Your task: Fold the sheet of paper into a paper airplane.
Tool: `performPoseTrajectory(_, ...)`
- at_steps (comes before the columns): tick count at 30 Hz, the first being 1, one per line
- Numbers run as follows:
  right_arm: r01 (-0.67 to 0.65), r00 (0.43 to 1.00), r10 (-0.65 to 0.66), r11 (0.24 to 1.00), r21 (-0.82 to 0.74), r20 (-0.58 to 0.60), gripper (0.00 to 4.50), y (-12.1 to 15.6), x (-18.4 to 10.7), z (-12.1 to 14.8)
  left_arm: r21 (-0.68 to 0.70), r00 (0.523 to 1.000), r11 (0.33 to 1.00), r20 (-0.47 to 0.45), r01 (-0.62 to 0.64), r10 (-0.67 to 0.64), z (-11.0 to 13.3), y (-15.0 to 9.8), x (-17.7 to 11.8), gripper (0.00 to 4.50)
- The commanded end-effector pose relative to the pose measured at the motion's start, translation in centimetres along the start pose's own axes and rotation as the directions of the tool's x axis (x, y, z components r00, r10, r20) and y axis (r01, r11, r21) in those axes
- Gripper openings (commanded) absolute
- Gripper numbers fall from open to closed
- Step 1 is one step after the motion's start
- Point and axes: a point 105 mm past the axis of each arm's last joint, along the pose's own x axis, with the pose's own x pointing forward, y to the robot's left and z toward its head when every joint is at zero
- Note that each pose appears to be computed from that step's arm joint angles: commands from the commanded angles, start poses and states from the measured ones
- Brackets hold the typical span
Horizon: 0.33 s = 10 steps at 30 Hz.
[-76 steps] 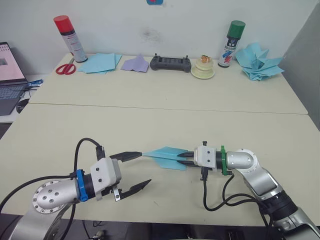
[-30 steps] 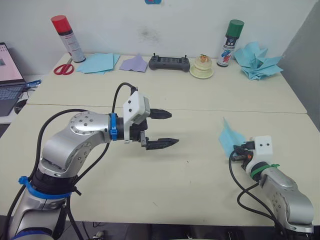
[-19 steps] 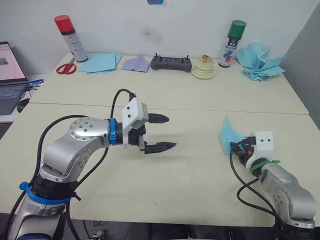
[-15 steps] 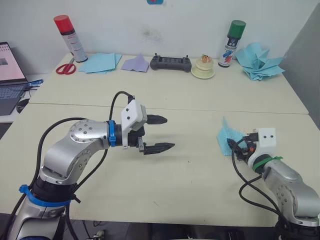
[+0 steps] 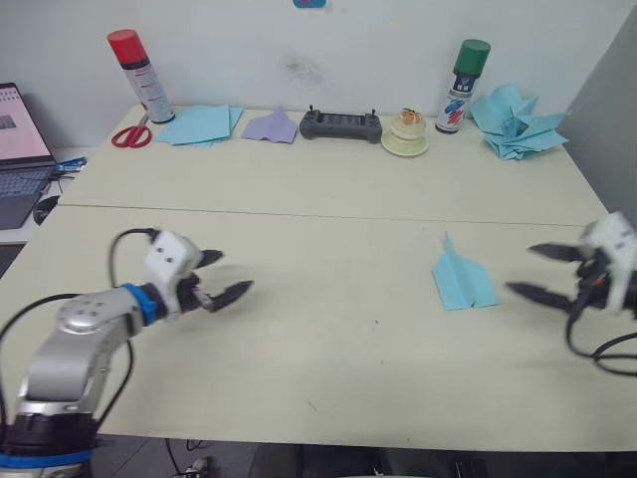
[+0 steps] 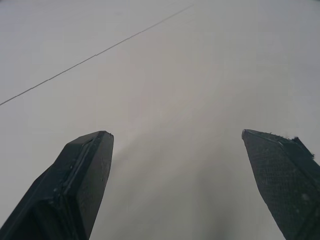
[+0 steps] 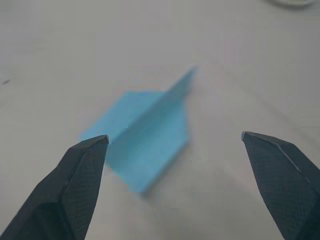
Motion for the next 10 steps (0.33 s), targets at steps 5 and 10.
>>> performPoseTrajectory(5, 0.011, 1.0, -0.011, 0.999, 0.049, 0.004, 4.47, 0.2, -1.5, -1.5, 0.017, 0.999, 0.999, 0.012, -0.044, 0.044, 1.0, 1.8, -1.4, 4.5)
performPoseTrajectory(10, -0.005, 1.0, 0.006, 0.997, 0.076, -0.013, 4.47, 0.4, -1.8, -2.0, 0.062, 0.999, 0.997, 0.03, -0.045, 0.043, 1.8, 1.8, -0.6, 4.5)
